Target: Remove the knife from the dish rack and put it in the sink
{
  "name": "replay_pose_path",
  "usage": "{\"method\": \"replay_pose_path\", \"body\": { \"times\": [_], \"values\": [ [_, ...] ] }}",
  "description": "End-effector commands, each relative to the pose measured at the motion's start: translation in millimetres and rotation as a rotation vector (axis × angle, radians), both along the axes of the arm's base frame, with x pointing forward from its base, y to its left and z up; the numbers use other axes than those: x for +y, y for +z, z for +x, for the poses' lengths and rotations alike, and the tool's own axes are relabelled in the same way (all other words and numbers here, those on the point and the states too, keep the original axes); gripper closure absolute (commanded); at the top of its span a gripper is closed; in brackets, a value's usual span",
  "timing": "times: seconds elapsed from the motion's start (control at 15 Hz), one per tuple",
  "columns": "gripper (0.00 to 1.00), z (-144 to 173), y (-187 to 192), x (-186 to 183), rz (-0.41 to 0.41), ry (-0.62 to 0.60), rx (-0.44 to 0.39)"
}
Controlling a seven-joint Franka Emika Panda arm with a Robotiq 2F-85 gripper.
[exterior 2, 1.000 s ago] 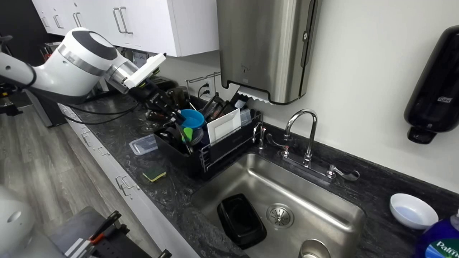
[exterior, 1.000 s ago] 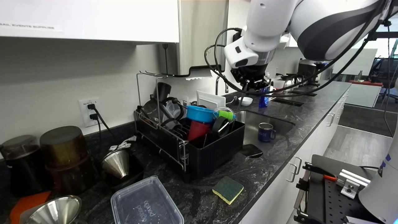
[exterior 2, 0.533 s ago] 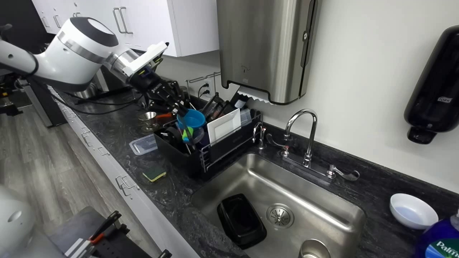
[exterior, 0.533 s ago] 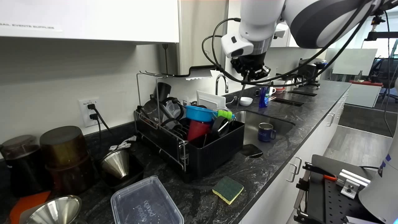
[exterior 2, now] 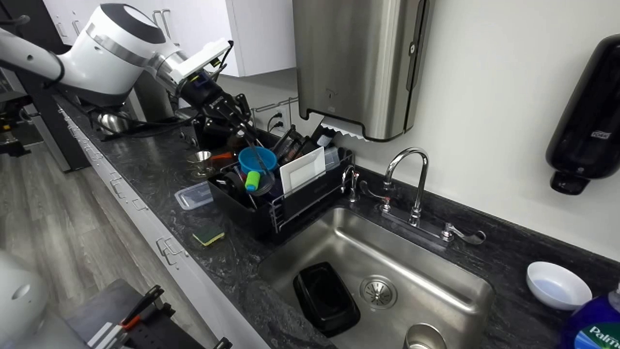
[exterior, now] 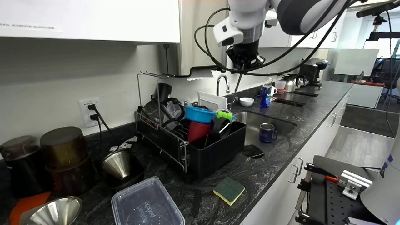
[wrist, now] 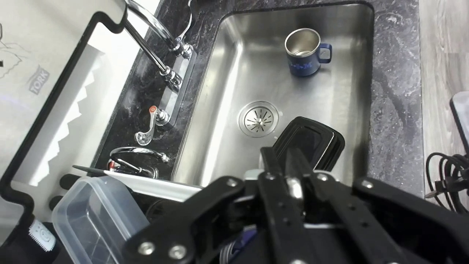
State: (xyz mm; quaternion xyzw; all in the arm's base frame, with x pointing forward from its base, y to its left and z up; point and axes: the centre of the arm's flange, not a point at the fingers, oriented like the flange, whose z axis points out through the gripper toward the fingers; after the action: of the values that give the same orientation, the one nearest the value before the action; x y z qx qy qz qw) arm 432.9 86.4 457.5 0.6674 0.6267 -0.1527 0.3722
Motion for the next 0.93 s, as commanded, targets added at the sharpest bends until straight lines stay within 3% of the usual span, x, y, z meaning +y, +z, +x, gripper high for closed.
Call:
{"method": "replay_pose_path", "body": {
  "times": [0.0, 0.87],
  "values": [
    [0.97, 14, 6, 3, -0.016, -0.025, 0.003],
    [0.97, 33, 25, -38, -0.083, -0.141, -0.009]
  ]
}}
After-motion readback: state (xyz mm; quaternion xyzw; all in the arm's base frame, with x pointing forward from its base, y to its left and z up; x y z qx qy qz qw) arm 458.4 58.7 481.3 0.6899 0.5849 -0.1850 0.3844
